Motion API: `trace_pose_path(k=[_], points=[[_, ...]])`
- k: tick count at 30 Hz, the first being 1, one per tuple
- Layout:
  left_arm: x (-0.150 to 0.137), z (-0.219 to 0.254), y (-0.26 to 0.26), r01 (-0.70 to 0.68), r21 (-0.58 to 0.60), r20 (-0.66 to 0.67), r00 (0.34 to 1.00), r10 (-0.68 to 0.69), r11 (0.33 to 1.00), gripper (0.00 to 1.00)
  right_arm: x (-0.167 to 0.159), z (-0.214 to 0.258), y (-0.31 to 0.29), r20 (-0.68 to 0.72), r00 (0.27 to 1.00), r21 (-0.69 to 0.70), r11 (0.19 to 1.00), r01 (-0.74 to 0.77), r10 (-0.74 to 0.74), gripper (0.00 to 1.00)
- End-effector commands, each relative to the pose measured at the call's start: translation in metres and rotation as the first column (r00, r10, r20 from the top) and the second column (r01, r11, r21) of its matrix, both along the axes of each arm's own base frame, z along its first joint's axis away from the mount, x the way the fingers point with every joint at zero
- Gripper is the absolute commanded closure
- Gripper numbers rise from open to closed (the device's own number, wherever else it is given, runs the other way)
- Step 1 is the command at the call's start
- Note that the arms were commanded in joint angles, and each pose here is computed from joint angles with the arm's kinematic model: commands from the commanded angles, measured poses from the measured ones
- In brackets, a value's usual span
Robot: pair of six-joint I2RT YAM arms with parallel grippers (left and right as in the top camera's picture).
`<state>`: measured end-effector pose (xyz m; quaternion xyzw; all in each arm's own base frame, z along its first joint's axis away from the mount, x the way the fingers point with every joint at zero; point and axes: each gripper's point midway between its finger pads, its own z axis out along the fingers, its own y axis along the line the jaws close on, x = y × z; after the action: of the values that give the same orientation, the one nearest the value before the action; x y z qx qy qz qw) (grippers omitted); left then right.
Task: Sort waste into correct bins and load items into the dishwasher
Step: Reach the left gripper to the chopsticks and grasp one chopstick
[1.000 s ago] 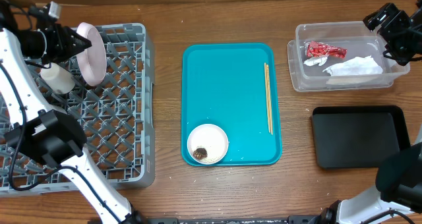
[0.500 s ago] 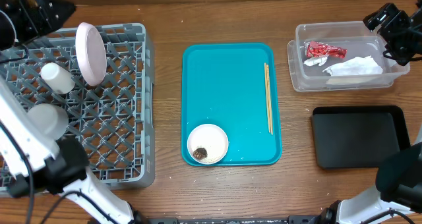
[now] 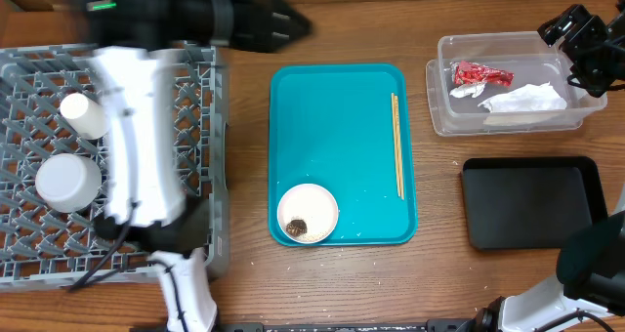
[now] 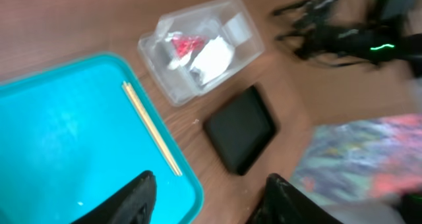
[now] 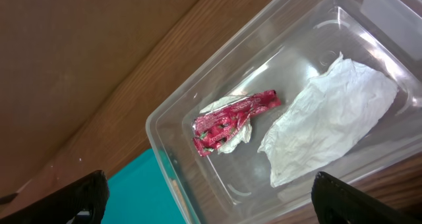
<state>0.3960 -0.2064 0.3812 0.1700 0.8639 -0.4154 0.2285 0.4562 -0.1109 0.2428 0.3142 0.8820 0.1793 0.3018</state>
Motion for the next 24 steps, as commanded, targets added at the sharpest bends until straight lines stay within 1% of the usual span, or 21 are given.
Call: trace_pose_path(k=[1,3,4,7,8,11,15,17,19,20,21,24], points=[[0.026,-0.084,-0.04,-0.194,0.304,-0.123,0.963,0.241,0.933,0.46,0.001,0.017,-0.001,0.041,0.999,-0.012,1.0,0.001,0.0,0.0],[0.031,-0.119,-0.065,-0.219,0.407,-0.109,0.952,0.286,0.887,0.46,0.001,0.017,-0.001,0.041,0.999,-0.012,1.0,0.001,0.0,0.0],[0.034,-0.152,-0.085,-0.248,0.496,-0.081,0.941,0.329,0.832,0.5,0.001,0.017,-0.001,0.041,0.999,-0.012,1.0,0.001,0.0,0.0],[0.033,-0.199,-0.109,-0.287,0.592,-0.056,0.918,0.393,0.753,0.55,0.001,0.017,-0.001,0.041,0.999,-0.012,1.0,0.001,0.0,0.0],[0.032,-0.214,-0.119,-0.288,0.616,-0.045,0.916,0.399,0.733,0.55,0.001,0.017,-0.001,0.041,0.999,-0.012,1.0,0.001,0.0,0.0],[0.026,-0.261,-0.144,-0.273,0.67,-0.033,0.918,0.395,0.691,0.62,0.001,0.017,-0.001,0.041,0.999,-0.012,1.0,0.001,0.0,0.0],[0.019,-0.306,-0.168,-0.229,0.698,-0.046,0.931,0.361,0.679,0.66,0.001,0.017,-0.001,0.041,0.999,-0.012,1.0,0.001,0.0,0.0],[0.015,-0.323,-0.171,-0.21,0.716,-0.054,0.934,0.353,0.666,0.7,0.001,0.017,-0.001,0.041,0.999,-0.012,1.0,0.001,0.0,0.0],[0.016,-0.33,-0.17,-0.211,0.726,-0.05,0.933,0.356,0.654,0.71,0.001,0.017,-0.001,0.041,0.999,-0.012,1.0,0.001,0.0,0.0],[0.018,-0.335,-0.168,-0.22,0.736,-0.039,0.93,0.365,0.641,0.73,0.001,0.017,-0.001,0.041,0.999,-0.012,1.0,0.001,0.0,0.0],[0.023,-0.34,-0.16,-0.263,0.754,0.001,0.917,0.399,0.602,0.75,0.001,0.017,-0.001,0.041,0.999,-0.012,1.0,0.001,0.0,0.0],[0.027,-0.351,-0.154,-0.303,0.768,0.024,0.894,0.448,0.564,0.72,0.001,0.017,-0.001,0.041,0.999,-0.012,1.0,0.001,0.0,0.0]])
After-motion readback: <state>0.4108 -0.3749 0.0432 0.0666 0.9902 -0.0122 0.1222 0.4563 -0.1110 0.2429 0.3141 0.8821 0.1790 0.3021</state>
